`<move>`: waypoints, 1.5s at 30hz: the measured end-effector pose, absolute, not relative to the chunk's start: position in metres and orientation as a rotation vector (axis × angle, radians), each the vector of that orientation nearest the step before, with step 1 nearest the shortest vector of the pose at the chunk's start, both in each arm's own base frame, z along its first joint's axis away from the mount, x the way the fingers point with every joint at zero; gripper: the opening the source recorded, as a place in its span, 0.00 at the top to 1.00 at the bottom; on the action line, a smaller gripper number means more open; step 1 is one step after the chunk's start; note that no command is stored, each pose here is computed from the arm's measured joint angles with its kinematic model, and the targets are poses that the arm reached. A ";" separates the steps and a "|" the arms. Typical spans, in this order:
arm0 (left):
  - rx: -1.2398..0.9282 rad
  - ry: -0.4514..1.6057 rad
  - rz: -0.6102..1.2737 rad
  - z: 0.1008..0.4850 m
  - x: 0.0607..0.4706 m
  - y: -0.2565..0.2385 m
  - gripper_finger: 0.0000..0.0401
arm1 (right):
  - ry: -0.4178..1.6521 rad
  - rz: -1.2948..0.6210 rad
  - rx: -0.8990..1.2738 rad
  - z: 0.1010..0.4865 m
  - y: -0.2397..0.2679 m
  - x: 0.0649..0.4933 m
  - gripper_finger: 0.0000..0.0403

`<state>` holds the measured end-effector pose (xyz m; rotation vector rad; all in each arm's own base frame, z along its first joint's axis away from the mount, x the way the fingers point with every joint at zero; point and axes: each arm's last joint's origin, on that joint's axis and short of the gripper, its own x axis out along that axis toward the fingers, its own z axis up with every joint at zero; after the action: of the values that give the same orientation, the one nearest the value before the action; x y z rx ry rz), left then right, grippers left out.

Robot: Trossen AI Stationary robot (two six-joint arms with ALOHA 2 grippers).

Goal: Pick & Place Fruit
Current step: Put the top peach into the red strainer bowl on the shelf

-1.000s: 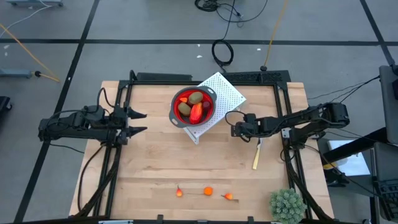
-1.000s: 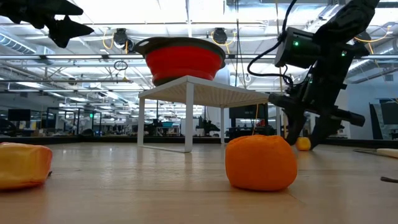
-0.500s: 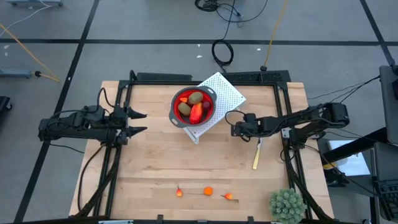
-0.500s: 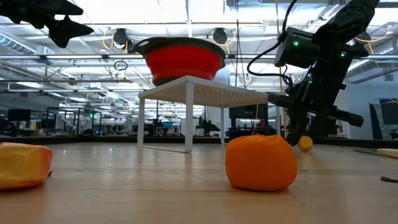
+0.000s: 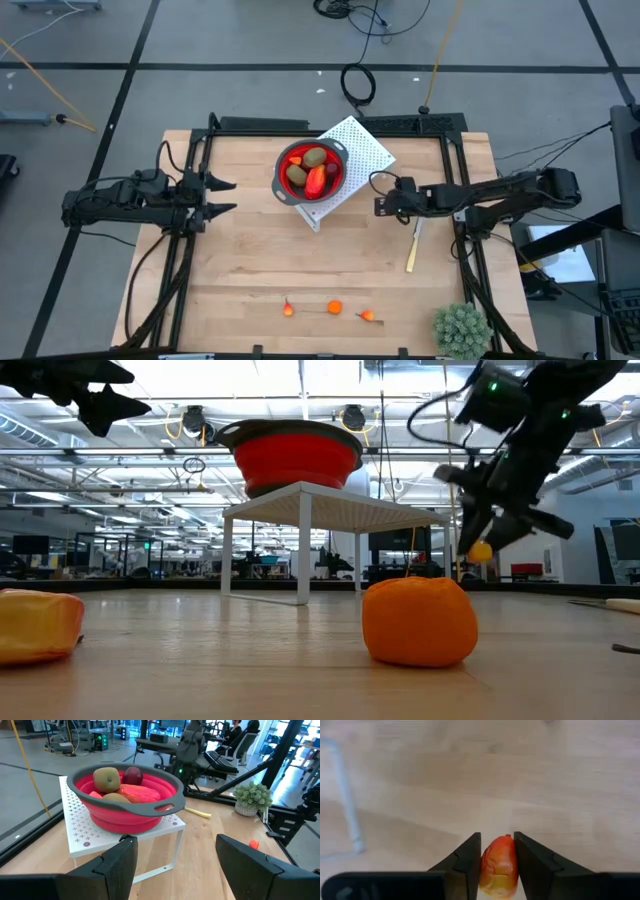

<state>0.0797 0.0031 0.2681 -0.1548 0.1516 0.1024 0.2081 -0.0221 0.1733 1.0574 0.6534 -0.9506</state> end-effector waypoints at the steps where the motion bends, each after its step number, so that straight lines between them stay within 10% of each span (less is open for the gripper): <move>1: -0.155 0.152 0.102 0.268 0.080 0.003 0.33 | 0.647 -0.922 1.062 0.178 -0.022 0.206 0.75; 45: -0.049 0.182 0.036 0.266 0.079 0.001 0.33 | -0.064 -0.299 0.746 0.294 -0.018 0.186 0.74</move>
<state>0.0794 0.0014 0.2658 -0.0488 0.1824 0.0357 0.1863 -0.0185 0.2939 0.7464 -0.0639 -0.2985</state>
